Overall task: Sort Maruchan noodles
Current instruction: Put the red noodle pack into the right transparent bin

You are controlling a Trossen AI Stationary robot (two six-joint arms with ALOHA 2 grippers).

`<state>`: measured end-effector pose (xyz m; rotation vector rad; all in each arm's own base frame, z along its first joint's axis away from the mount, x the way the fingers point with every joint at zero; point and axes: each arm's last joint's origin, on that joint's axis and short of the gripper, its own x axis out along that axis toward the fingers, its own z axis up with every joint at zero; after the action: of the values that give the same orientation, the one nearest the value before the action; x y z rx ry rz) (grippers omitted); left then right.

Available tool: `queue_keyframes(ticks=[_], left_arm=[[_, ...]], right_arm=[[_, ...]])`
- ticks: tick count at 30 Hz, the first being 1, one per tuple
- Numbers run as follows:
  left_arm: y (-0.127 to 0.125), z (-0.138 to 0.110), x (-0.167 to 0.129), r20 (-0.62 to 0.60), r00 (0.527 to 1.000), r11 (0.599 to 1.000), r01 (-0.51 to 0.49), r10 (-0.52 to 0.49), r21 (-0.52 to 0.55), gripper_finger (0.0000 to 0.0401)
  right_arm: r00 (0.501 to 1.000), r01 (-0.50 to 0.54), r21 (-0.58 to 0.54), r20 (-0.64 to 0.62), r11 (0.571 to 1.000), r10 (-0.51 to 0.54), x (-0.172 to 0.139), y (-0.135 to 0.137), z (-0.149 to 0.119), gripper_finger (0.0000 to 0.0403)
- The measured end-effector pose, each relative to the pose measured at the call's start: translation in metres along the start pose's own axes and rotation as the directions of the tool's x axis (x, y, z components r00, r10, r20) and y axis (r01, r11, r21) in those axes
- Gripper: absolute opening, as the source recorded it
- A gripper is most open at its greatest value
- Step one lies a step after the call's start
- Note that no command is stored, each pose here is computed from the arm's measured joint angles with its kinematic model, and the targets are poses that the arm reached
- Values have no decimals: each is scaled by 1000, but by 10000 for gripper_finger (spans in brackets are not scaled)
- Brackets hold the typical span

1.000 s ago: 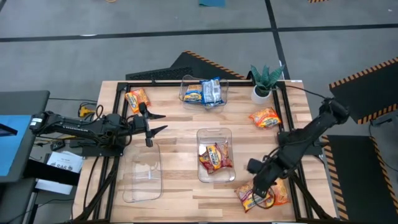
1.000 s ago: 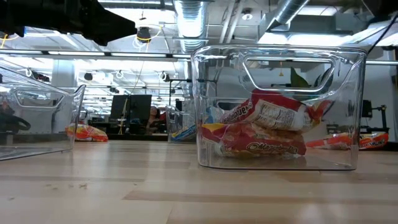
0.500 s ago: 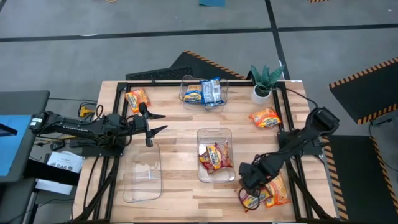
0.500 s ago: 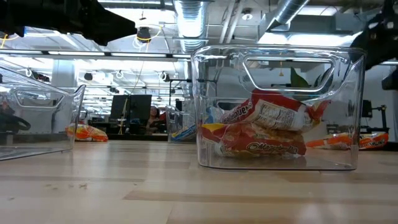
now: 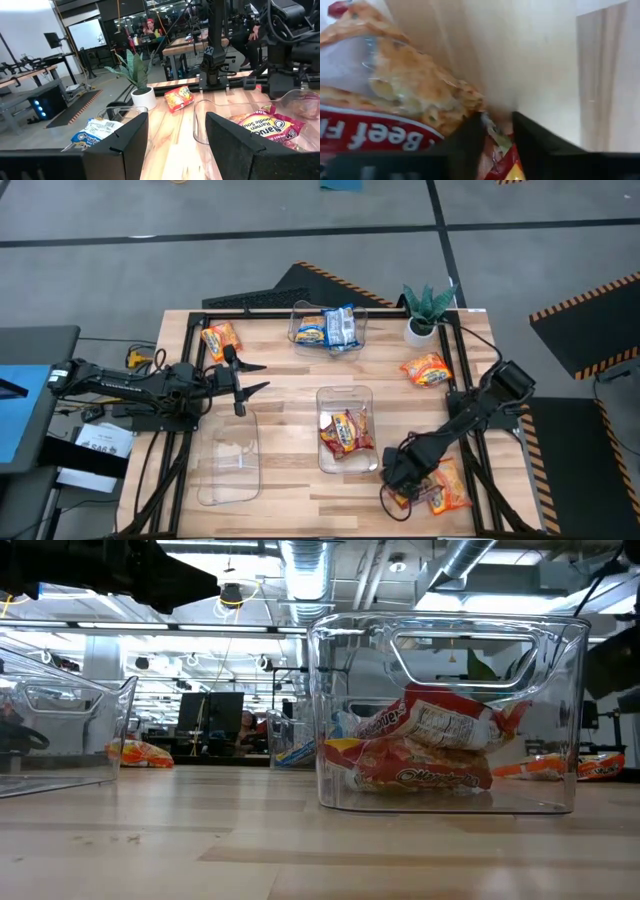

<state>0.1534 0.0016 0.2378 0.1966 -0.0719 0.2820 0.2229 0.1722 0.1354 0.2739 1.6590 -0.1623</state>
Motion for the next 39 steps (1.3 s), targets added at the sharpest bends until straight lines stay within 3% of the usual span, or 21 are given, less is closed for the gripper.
queue_keyframes(ticks=[2, 4, 8, 15, 29, 35, 39], left_arm=[[0, 0, 0, 0, 1000, 1000, 0, 0, 1, 187], [0, 0, 0, 0, 1000, 1000, 0, 0, 8, 187], [0, 0, 0, 0, 1000, 1000, -2, 2, 7, 187], [0, 0, 0, -1, 1000, 1000, -5, 5, 8, 187], [0, 0, 0, 0, 1000, 1000, -4, 4, 8, 187], [0, 0, 0, 3, 1000, 1000, -5, 5, 7, 187], [0, 0, 0, 3, 1000, 1000, -5, 5, 7, 187]], right_arm=[[1000, 11, -16, -9, 1000, -11, 3, 0, 0, 50], [1000, 17, -20, -12, 1000, -17, 3, -2, 1, 17], [1000, -14, -6, 27, 1000, 14, -8, -7, 3, 11], [971, -111, -17, 210, 994, 112, -57, -17, -5, 7], [837, -311, -69, 453, 948, 307, -137, -43, -30, 7], [782, -242, -114, 565, 963, 263, -184, -56, -31, 7], [709, -176, -158, 664, 972, 237, -212, -64, -22, 7]])
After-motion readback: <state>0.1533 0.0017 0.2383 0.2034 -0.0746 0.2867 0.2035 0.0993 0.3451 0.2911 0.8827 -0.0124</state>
